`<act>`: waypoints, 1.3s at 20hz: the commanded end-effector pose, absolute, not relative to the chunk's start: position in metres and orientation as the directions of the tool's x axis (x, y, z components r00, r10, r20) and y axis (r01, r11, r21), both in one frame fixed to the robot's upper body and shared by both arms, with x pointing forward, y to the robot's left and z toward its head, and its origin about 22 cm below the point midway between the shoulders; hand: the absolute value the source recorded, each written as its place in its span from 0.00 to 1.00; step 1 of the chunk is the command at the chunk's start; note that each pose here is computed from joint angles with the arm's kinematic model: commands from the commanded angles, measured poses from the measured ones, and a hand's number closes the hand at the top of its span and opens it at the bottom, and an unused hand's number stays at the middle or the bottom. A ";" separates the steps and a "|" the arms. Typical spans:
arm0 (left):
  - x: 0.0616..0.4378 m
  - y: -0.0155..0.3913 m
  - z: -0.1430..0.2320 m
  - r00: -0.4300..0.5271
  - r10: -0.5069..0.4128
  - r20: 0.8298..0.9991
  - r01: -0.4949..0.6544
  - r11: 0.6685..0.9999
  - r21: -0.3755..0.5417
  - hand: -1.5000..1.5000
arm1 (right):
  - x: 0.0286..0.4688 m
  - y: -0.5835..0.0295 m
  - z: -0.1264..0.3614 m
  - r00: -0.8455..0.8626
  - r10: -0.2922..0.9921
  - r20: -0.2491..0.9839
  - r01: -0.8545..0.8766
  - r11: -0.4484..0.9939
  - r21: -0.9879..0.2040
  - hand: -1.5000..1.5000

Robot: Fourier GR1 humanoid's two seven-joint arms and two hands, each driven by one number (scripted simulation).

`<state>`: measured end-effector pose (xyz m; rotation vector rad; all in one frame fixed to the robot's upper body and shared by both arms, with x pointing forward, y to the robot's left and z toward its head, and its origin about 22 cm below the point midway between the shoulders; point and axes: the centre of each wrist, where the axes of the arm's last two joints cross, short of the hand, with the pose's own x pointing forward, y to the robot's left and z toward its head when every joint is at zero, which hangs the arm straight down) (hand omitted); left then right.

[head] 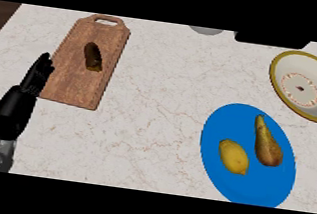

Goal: Pick the lemon from the plate and place it in the bowl

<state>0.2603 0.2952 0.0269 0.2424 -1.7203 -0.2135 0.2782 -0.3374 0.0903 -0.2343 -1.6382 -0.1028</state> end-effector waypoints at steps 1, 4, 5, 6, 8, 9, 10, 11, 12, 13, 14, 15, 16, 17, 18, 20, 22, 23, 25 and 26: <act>0.267 0.277 0.040 -0.160 -0.258 0.953 0.021 0.964 0.265 0.50 | 0.279 -0.323 0.092 -0.097 0.121 0.988 0.195 0.976 -0.101 1.00; 0.267 0.244 0.033 -0.141 -0.200 0.970 0.179 0.958 0.224 0.50 | 0.265 -0.310 0.099 -0.193 0.140 0.971 0.085 0.989 -0.125 1.00; 0.266 0.236 0.040 -0.126 -0.199 0.972 0.206 0.953 0.221 0.50 | 0.245 -0.294 0.084 -0.218 0.141 0.966 0.049 0.990 -0.133 1.00; 0.262 0.234 0.039 -0.126 -0.177 0.976 0.273 0.940 0.205 0.50 | 0.238 -0.282 0.080 -0.232 0.117 0.966 0.028 0.993 -0.113 1.00; 0.254 0.224 0.020 -0.072 -0.136 0.988 0.308 0.939 0.151 0.50 | 0.239 -0.324 0.065 -0.086 0.589 0.803 0.134 0.806 -0.577 1.00; 0.271 0.220 0.031 -0.070 -0.147 0.987 0.328 0.931 0.162 0.50 | 0.235 -0.282 0.041 -0.082 0.416 0.906 0.102 0.907 -0.408 1.00; 0.259 0.227 0.023 -0.052 -0.124 0.991 0.323 0.937 0.134 0.50 | 0.226 -0.278 0.021 -0.087 0.332 0.939 0.080 0.942 -0.326 0.00; 0.263 0.204 0.037 -0.069 -0.124 0.990 0.334 0.932 0.140 0.50 | 0.232 -0.261 0.006 -0.111 0.297 0.948 0.064 0.954 -0.291 0.00; 0.262 0.221 0.028 -0.069 -0.130 0.989 0.322 0.935 0.145 0.50 | 0.229 -0.266 0.015 -0.147 0.308 0.940 0.055 0.951 -0.303 0.00; 0.264 0.212 0.036 -0.074 -0.118 0.990 0.341 0.930 0.136 0.50 | 0.242 -0.256 0.009 -0.162 0.388 0.907 0.029 0.921 -0.389 0.00; 0.261 0.216 0.025 -0.073 -0.121 0.990 0.352 0.926 0.139 0.50 | 0.239 -0.270 0.024 -0.171 0.474 0.864 0.034 0.879 -0.475 0.00; 0.270 0.215 0.030 -0.047 -0.125 0.991 0.328 0.935 0.134 0.50 | 0.245 -0.278 0.029 -0.183 0.541 0.821 0.003 0.835 -0.550 0.00; 0.261 0.194 0.031 -0.057 -0.131 0.990 0.340 0.930 0.143 0.50 | 0.245 -0.276 0.035 -0.173 0.585 0.793 -0.007 0.804 -0.594 0.00; 0.263 0.214 0.028 -0.061 -0.115 0.992 0.329 0.936 0.128 0.50 | 0.248 -0.278 0.032 -0.154 0.642 0.751 -0.038 0.756 -0.653 0.00; 0.265 0.202 0.029 -0.051 -0.138 0.989 0.334 0.931 0.147 0.50 | 0.241 -0.283 0.044 -0.146 0.688 0.711 -0.064 0.710 -0.701 0.00; 0.265 0.204 0.035 -0.059 -0.111 0.992 0.360 0.925 0.125 0.50 | 0.255 -0.286 0.064 -0.108 0.773 0.625 -0.098 0.618 -0.780 0.00; 0.266 0.205 0.028 -0.052 -0.138 0.989 0.333 0.931 0.148 0.50 | 0.266 -0.290 0.092 -0.062 0.855 0.515 -0.143 0.503 -0.852 0.00; 0.266 0.199 0.042 -0.060 -0.120 0.991 0.351 0.927 0.133 0.50 | 0.269 -0.294 0.100 -0.035 0.889 0.457 -0.174 0.445 -0.879 0.00; 0.265 0.191 0.035 -0.079 -0.127 0.989 0.346 0.927 0.147 0.50 | 0.260 -0.294 0.087 0.016 0.938 0.347 -0.363 0.329 -0.872 0.00; 0.271 0.200 0.042 -0.077 -0.124 0.989 0.348 0.927 0.143 0.50 | 0.265 -0.282 0.102 0.018 0.942 0.335 -0.409 0.313 -0.857 0.00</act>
